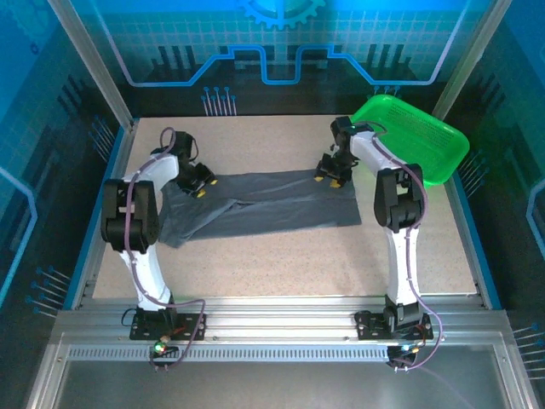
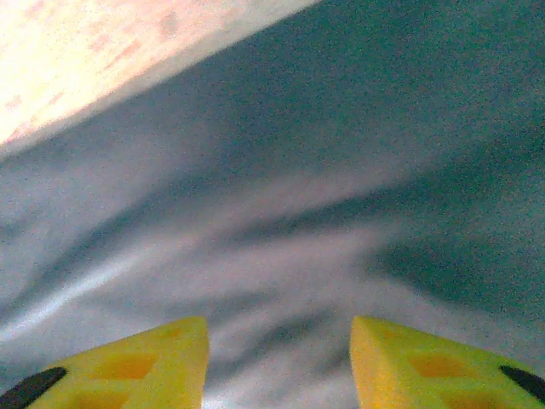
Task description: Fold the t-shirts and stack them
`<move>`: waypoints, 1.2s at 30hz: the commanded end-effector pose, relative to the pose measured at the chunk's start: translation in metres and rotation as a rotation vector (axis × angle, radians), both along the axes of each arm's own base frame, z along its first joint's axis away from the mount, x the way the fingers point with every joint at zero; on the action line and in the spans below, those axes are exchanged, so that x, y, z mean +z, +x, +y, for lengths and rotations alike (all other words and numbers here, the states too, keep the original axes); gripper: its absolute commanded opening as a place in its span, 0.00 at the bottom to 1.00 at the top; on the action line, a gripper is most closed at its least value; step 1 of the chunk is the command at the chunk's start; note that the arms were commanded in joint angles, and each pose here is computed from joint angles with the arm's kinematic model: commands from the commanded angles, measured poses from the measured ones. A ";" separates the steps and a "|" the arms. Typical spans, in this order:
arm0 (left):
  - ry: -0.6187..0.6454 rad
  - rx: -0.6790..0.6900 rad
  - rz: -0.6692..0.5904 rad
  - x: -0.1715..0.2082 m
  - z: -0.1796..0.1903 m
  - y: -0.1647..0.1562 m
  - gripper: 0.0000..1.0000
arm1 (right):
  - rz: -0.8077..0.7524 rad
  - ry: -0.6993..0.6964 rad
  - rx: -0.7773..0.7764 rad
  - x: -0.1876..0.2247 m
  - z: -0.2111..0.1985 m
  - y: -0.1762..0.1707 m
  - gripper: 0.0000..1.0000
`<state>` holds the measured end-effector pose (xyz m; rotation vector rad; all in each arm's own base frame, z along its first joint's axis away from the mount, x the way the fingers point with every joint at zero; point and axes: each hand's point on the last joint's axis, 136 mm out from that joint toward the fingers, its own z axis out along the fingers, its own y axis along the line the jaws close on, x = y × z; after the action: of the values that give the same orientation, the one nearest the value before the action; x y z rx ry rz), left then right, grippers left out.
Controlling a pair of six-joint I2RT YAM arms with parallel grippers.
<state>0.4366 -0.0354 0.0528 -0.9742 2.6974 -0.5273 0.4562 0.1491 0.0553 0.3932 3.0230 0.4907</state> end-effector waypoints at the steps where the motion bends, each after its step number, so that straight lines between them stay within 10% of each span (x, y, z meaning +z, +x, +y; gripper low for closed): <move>1: 0.007 -0.187 -0.064 0.009 0.002 -0.014 0.47 | -0.180 0.123 0.136 0.064 0.034 -0.008 0.51; 23: -0.067 -0.333 -0.066 -0.009 -0.024 -0.065 0.49 | -0.219 0.252 0.193 0.105 0.082 -0.051 0.52; 36: -0.463 -0.271 -0.080 0.024 -0.081 -0.113 0.45 | -0.219 0.260 0.195 0.106 0.082 -0.054 0.52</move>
<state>0.3272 -0.0973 0.0501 -0.6594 2.7764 -1.0448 0.4029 0.2233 0.1427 0.0775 2.8445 0.8323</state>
